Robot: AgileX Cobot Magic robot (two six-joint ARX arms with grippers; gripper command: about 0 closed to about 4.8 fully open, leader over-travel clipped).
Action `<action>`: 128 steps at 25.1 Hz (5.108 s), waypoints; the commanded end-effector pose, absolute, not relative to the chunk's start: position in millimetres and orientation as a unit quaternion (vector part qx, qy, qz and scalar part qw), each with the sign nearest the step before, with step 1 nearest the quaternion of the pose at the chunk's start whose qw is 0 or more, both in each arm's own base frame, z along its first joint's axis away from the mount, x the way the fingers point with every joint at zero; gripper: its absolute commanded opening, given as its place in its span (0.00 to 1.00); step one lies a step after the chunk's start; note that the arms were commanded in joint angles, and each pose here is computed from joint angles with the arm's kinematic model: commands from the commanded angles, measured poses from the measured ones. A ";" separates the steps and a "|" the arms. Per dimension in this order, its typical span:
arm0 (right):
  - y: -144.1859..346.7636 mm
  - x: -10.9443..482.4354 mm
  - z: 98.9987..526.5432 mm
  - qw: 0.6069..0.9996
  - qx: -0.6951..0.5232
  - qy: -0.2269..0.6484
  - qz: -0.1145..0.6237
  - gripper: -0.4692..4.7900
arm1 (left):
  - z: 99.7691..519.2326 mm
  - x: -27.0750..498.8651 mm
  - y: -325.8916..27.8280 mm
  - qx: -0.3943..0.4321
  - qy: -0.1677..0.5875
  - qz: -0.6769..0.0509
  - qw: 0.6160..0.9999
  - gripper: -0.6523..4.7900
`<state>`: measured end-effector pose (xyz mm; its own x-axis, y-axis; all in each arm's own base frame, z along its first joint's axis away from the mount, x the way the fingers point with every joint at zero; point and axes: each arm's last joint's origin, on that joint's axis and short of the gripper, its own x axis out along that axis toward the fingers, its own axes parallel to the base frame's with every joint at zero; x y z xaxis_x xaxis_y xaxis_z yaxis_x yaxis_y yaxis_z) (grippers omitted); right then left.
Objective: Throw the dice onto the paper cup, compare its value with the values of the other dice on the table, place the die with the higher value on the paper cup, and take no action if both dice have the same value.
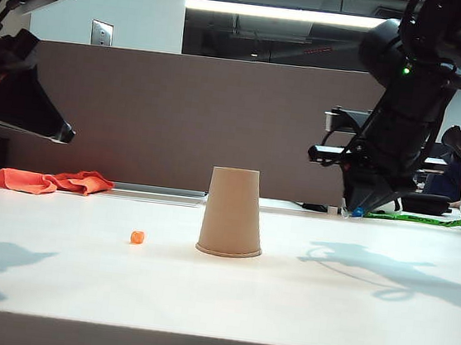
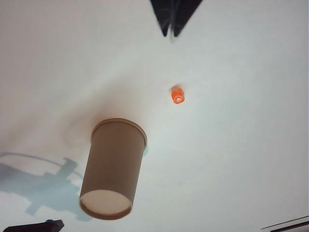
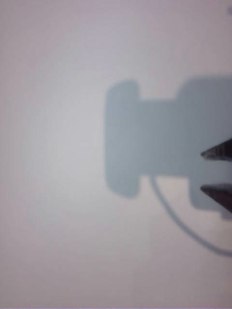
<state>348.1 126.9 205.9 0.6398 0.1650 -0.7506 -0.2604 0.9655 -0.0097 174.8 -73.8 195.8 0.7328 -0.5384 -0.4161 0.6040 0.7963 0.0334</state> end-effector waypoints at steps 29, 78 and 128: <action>120.8 328.2 235.0 0.898 -0.060 0.417 0.131 0.08 | 198.4 175.3 -74.3 0.080 0.189 -0.309 0.929 0.11; 121.1 145.2 230.4 0.884 -0.063 0.367 0.282 0.08 | 198.4 175.3 -74.3 0.080 0.189 -0.309 0.929 0.11; 135.6 161.7 197.0 0.868 -0.072 0.404 0.279 0.48 | 198.4 175.4 -74.3 0.080 0.189 -0.309 0.929 0.11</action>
<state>159.7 134.5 195.1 0.4931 0.4317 -0.7553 -0.5495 0.8276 0.1143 174.8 -73.8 195.8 0.7330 -0.5380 -0.4162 0.6013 0.7986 0.0266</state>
